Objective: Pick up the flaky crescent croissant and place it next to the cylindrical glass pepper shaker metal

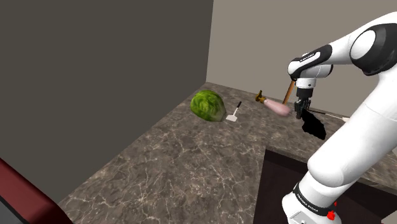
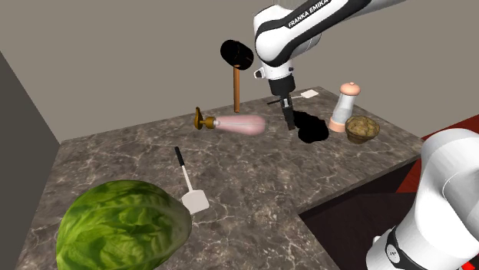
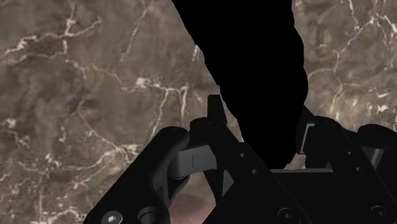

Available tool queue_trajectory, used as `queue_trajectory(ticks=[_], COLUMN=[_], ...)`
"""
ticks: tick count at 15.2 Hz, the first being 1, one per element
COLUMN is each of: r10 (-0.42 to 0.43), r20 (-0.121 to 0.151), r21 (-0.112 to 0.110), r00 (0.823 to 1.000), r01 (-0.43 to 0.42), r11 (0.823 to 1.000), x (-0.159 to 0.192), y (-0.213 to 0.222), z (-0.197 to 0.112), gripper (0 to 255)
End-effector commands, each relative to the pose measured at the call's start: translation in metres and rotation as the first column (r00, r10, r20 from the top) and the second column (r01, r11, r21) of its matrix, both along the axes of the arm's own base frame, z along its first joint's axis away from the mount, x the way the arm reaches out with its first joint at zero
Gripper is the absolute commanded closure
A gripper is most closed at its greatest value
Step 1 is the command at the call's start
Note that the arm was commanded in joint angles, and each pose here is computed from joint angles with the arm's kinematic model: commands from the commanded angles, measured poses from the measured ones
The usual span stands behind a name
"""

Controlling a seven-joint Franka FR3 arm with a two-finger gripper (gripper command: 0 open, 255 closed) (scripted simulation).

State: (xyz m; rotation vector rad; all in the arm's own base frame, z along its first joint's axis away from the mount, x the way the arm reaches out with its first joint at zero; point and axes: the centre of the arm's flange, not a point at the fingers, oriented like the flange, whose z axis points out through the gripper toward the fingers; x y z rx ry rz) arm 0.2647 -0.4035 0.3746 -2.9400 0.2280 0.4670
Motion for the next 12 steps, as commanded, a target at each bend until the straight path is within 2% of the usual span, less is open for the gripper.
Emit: queue_trajectory(ticks=[1,7,8,9,10,12], r10=[-0.003,-0.003,-0.002,-0.002,0.031,0.096], r20=[-0.007,-0.007,-0.007,-0.007,0.067,0.213], r21=[0.013,0.013,0.012,0.012,0.017,0.018], r00=[1.0,1.0,1.0,1.0,0.997,0.972], r01=[0.003,0.003,0.003,0.003,-0.032,-0.103], r11=[1.0,1.0,1.0,1.0,0.999,0.995], x=[-0.016,-0.016,-0.016,-0.016,-0.027,-0.054], y=[-0.001,-0.001,-0.001,-0.001,0.003,0.009], z=[0.008,0.04,0.035,0.035,0.05,0.079], gripper=[255,255,255,0,0,0])
